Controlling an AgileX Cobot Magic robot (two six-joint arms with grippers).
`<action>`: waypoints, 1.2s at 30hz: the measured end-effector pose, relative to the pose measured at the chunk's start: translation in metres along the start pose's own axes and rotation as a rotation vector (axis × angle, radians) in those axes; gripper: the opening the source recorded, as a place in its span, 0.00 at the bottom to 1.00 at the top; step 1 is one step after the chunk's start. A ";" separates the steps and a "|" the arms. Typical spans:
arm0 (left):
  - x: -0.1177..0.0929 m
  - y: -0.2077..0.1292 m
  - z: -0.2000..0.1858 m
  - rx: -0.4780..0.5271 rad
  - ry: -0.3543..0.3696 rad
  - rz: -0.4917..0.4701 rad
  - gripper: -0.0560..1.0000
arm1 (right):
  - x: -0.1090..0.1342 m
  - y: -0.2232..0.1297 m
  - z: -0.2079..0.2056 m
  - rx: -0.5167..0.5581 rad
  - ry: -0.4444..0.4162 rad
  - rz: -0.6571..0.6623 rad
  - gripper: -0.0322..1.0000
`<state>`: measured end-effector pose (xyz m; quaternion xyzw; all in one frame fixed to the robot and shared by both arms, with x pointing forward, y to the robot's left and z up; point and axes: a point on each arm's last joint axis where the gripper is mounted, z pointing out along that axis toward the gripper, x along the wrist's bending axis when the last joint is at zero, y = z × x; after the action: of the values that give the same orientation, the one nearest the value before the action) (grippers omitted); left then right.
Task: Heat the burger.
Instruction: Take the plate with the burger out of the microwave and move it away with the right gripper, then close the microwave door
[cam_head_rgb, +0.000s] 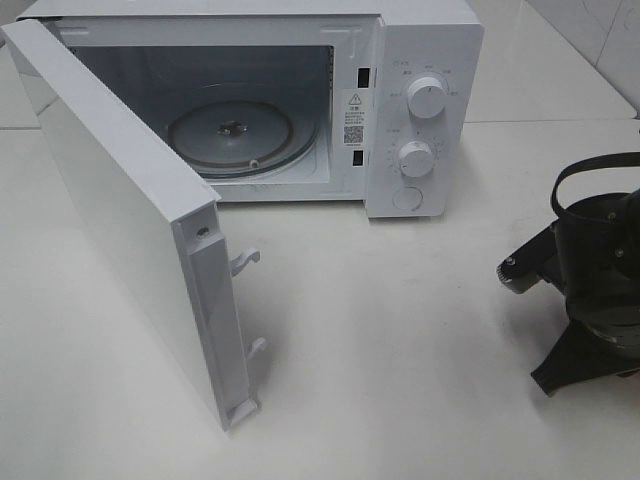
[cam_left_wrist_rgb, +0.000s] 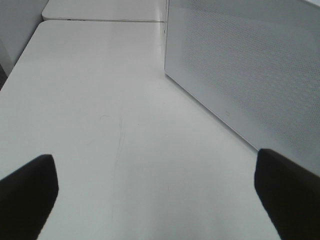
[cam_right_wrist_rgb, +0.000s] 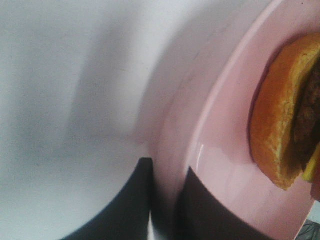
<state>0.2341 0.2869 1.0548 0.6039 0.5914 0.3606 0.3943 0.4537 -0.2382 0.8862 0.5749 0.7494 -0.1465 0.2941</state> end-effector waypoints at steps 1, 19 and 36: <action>0.000 0.000 0.000 0.000 0.000 0.000 0.99 | -0.001 0.001 0.001 0.004 -0.001 0.014 0.12; 0.000 0.000 0.000 0.000 0.000 0.000 0.99 | -0.011 0.001 0.008 0.032 -0.014 0.116 0.31; 0.000 0.000 0.000 0.000 0.000 0.000 0.99 | -0.021 0.006 -0.026 -0.005 0.159 0.105 0.58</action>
<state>0.2341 0.2869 1.0548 0.6039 0.5914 0.3606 0.3943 0.4562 -0.2381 0.9204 0.6226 0.7394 -0.0830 0.2426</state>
